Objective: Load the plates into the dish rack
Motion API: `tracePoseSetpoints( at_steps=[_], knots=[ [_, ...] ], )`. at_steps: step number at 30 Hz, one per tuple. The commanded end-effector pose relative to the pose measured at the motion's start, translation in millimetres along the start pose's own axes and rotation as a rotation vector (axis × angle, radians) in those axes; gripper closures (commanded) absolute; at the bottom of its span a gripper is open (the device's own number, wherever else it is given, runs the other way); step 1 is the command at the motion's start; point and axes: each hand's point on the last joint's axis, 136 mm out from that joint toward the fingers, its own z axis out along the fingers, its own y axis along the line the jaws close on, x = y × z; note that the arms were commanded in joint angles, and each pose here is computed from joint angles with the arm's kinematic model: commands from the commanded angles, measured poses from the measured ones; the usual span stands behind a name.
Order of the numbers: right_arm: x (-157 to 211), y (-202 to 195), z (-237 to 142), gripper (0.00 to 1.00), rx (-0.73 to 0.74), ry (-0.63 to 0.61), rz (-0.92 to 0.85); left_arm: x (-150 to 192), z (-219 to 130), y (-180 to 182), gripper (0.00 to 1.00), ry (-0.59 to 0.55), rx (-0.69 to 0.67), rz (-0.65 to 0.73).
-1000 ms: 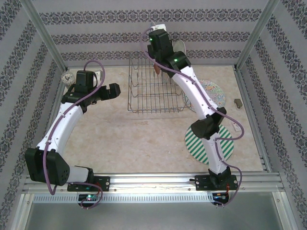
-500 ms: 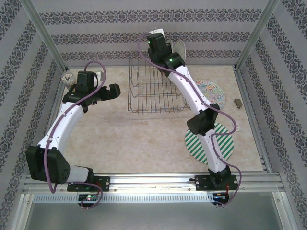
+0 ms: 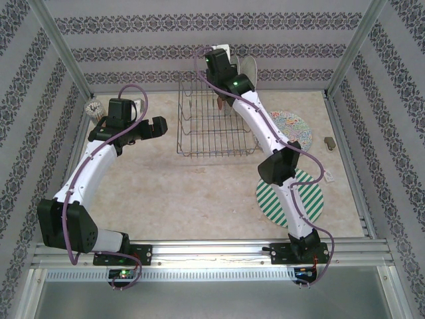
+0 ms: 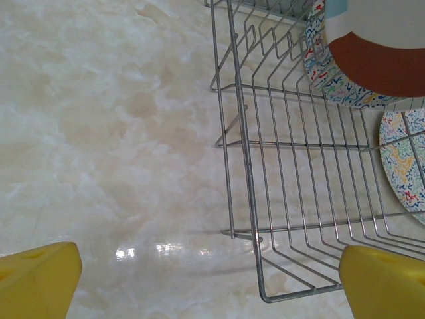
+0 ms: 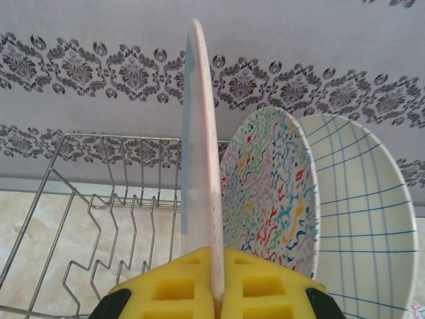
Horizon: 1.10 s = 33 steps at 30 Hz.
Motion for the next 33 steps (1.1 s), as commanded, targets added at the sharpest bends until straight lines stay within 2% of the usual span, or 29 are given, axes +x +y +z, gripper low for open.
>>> tracePoseSetpoints(
  at_steps=[1, 19, 33],
  knots=[
    [-19, 9, -4, 1.0, -0.021, -0.073, 0.064, -8, -2, -1, 0.0, -0.029, 0.016, 0.006],
    [22, 19, 30, 1.0, 0.006, 0.001, 0.064, -7, 0, -2, 0.0, -0.023, 0.018, 0.003],
    [48, 15, 50, 1.0, -0.014, 0.074, 0.149, -5, 2, 0, 0.0, -0.016, 0.014, 0.003]
  ],
)
